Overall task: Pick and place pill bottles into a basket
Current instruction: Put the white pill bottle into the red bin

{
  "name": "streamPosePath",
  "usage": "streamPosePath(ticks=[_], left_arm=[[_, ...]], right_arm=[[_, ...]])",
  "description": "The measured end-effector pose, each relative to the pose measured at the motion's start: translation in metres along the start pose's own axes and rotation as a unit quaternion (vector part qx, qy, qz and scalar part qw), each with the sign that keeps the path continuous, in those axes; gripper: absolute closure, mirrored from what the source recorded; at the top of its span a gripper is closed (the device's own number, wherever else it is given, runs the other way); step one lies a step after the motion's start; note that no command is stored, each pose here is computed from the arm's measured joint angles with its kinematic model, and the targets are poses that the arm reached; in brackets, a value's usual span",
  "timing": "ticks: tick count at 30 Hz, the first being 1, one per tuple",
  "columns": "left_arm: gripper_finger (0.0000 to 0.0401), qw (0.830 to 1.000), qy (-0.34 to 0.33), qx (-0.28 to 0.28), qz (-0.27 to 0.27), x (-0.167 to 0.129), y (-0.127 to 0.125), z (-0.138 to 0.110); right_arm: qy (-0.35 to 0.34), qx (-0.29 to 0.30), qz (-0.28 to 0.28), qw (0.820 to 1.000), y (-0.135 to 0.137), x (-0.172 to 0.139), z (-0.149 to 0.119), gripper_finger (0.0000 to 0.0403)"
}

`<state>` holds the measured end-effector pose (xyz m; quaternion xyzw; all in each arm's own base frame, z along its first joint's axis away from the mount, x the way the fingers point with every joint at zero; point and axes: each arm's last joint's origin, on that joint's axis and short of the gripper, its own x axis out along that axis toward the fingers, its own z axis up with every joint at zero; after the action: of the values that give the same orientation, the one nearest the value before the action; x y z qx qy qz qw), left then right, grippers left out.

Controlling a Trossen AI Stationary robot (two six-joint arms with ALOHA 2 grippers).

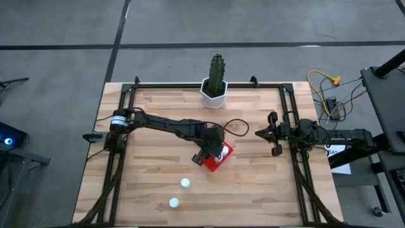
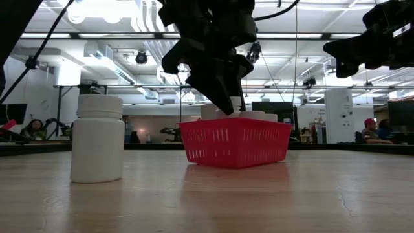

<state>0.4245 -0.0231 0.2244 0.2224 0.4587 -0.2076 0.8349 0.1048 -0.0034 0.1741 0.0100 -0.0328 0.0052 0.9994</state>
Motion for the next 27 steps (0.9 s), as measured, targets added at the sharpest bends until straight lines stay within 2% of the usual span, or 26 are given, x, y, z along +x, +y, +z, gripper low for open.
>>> streamPosePath(ticks=[21, 27], left_arm=[[0.0244, 1.0, 0.012, -0.003, 0.023, 0.0004, 0.0017, -0.001], [0.0225, 1.0, 0.012, -0.004, 0.018, 0.0005, 0.0013, -0.0012]], right_arm=[[0.0, 0.0, 0.0, 1.0, 0.0, 0.0, 0.0, 0.039], [0.0, 0.001, 0.0, 1.0, 0.0, 0.0, 0.0, 0.039]])
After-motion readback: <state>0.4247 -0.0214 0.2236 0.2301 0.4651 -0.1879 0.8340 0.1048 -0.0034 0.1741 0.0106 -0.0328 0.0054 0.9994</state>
